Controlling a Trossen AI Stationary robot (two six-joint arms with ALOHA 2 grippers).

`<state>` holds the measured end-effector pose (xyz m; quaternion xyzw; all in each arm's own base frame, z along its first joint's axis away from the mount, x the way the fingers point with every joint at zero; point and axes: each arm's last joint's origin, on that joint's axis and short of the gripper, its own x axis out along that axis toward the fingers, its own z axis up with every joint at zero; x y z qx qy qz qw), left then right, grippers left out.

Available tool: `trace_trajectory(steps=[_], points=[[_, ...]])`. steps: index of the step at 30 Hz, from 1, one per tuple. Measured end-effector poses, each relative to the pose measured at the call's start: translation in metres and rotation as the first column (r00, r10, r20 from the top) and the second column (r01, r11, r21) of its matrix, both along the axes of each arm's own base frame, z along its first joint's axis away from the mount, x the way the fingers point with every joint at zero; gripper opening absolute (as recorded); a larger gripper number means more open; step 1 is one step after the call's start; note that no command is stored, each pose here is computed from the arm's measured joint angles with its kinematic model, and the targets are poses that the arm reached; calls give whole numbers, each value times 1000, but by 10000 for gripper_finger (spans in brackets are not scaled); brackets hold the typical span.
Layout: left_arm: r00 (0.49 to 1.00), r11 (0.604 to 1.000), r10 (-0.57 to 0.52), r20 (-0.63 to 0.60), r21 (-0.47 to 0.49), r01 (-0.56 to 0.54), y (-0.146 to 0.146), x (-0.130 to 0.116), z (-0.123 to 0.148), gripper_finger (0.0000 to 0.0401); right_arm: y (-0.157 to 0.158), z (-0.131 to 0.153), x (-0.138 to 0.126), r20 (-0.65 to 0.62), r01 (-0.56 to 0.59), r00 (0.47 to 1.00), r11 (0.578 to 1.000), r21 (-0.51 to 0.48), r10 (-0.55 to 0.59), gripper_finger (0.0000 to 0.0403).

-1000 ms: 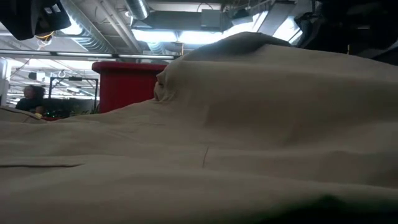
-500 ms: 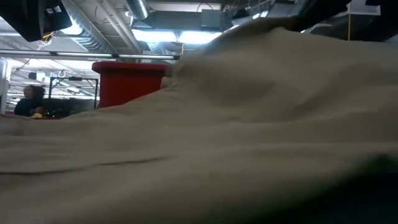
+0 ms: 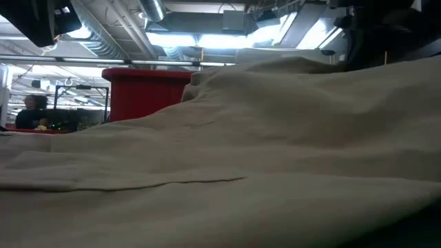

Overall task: Fold laundry
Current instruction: Fold the beige shorts

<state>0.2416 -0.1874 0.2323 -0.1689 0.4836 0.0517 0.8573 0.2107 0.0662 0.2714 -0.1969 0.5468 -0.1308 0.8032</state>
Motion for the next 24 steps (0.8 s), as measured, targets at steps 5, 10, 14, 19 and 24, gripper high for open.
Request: trace_trajectory(steps=[5, 10, 14, 19, 24], points=[[1000, 1000, -1, -1, -1, 1, 0, 0, 0, 94, -2, -1, 1, -20, -1, 1000, 999, 49, 2, 24], [1000, 1000, -1, -1, -1, 1, 0, 0, 0, 94, -1, -1, 1, -31, -13, 999, 997, 71, 15, 38], [1000, 1000, -1, -1, -1, 1, 0, 0, 0, 94, -1, -1, 1, -39, -29, 999, 998, 64, 32, 75], [1000, 1000, -2, -1, -1, 2, 0, 0, 0, 94, -4, -2, -4, -89, -25, 996, 1000, 18, 27, 131], [1000, 1000, -8, -1, 1, 8, 0, 0, 0, 94, -8, 1, -17, -224, -26, 974, 1000, -17, 22, 163]])
